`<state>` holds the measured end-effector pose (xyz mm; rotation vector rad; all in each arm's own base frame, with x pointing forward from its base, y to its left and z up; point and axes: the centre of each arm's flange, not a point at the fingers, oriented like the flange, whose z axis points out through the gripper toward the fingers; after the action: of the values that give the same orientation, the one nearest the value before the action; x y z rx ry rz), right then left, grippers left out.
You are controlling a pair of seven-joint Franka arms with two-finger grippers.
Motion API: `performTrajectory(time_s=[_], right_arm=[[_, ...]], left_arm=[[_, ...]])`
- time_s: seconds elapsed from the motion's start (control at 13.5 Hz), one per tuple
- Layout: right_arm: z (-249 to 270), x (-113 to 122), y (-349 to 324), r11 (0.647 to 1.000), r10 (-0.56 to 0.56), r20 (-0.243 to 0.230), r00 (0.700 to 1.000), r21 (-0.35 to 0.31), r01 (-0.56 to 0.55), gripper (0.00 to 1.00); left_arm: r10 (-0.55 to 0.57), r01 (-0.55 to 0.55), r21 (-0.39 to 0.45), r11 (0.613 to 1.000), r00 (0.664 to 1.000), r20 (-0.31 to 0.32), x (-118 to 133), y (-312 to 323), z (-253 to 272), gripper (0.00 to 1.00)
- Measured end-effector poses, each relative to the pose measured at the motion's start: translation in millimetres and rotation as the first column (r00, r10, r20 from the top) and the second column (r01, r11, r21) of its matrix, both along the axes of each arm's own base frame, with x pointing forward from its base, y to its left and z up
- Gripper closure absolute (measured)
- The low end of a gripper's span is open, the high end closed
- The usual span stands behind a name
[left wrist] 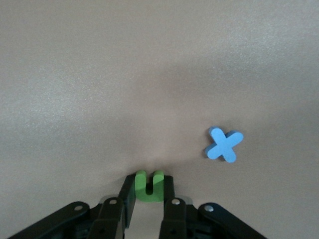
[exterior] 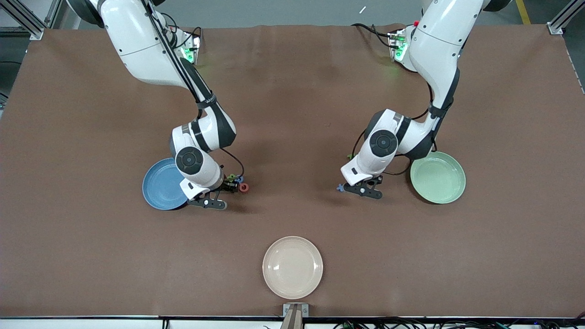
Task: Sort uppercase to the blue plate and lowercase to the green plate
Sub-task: 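Place the N in the blue plate while the left gripper places u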
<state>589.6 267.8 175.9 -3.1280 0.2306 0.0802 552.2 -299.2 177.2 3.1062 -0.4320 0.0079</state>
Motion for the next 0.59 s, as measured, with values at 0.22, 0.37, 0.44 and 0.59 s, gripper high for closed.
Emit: performTrajectory(time_s=[0.22, 0.37, 0.44, 0.59], right_arm=[[0.1, -0.9, 2.1, 1.000, 0.000, 0.000, 1.000, 0.000, 0.000, 0.40], [0.1, -2.7, 5.8, 1.000, -0.001, -0.001, 1.000, -0.001, 0.001, 0.40], [0.0, -3.9, 7.9, 1.000, -0.002, -0.002, 1.000, -0.002, 0.002, 0.40], [0.1, -4.8, 9.4, 1.000, -0.003, -0.004, 1.000, -0.002, 0.003, 0.42]], left_arm=[[-0.009, 0.009, 0.012, 1.000, 1.000, -0.020, 6.6, 10.2, 16.0, 0.74], [-0.032, 0.034, 0.034, 0.999, 0.998, -0.063, 14.0, 29.9, 46.2, 0.74], [-0.043, 0.046, 0.041, 0.998, 0.996, -0.081, 17.4, 43.5, 63.8, 0.74], [-0.063, 0.069, 0.051, 0.996, 0.991, -0.122, 21.4, 77.9, 91.8, 0.74]])
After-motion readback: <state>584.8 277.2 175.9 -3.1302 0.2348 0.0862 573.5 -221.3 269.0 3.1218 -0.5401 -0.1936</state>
